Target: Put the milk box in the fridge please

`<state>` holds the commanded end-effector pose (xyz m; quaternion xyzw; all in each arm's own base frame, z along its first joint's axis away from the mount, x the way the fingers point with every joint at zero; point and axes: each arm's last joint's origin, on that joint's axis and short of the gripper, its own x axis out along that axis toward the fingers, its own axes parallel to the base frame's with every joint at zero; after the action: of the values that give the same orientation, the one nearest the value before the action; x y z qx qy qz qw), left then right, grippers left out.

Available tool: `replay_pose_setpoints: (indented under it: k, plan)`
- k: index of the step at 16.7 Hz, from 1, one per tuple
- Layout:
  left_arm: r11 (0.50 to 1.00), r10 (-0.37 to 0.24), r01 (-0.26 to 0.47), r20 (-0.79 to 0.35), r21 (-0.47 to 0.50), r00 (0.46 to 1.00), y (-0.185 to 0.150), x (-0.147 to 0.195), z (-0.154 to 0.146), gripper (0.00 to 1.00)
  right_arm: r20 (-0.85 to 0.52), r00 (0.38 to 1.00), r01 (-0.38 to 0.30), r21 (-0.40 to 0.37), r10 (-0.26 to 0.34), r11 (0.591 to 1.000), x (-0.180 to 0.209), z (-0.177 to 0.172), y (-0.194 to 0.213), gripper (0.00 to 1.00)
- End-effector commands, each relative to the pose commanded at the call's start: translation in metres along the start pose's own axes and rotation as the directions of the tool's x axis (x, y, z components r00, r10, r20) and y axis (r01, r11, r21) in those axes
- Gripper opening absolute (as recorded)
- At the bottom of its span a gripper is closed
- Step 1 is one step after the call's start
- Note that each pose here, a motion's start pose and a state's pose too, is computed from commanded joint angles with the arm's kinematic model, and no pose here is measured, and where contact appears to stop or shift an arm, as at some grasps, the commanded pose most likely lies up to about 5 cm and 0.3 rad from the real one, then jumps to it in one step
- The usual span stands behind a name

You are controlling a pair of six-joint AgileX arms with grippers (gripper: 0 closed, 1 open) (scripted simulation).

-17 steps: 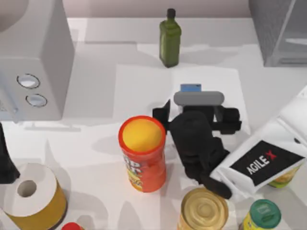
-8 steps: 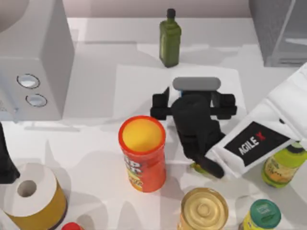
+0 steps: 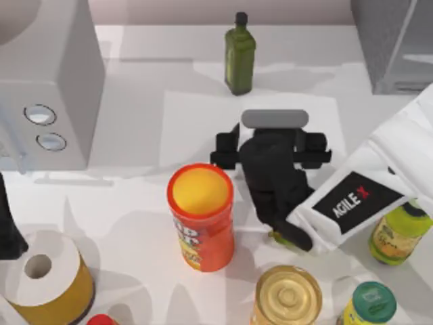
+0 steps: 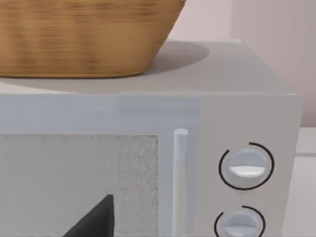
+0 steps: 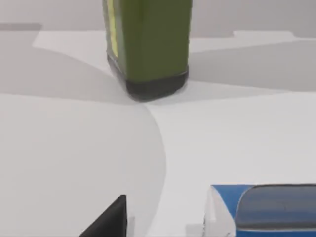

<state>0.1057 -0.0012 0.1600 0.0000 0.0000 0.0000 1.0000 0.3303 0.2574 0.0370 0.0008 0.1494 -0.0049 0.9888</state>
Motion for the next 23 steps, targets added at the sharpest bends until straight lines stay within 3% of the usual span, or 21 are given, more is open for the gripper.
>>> replay_pose_setpoints:
  k: [10, 20, 23]
  plan:
    - [1.000, 0.000, 0.000, 0.000, 0.000, 1.000, 0.000, 0.000, 0.000, 1.00, 0.000, 1.000, 0.000, 0.000, 0.000, 1.000, 0.000, 0.000, 0.000, 0.02]
    - [1.000, 0.000, 0.000, 0.000, 0.000, 1.000, 0.000, 0.000, 0.000, 1.00, 0.000, 1.000, -0.001, 0.000, 0.001, 1.000, 0.000, 0.001, 0.000, 0.00]
    - [1.000, 0.000, 0.000, 0.000, 0.000, 1.000, 0.000, 0.000, 0.000, 1.00, -0.001, 1.000, -0.006, -0.003, 0.006, 1.000, -0.004, 0.020, 0.003, 0.00]
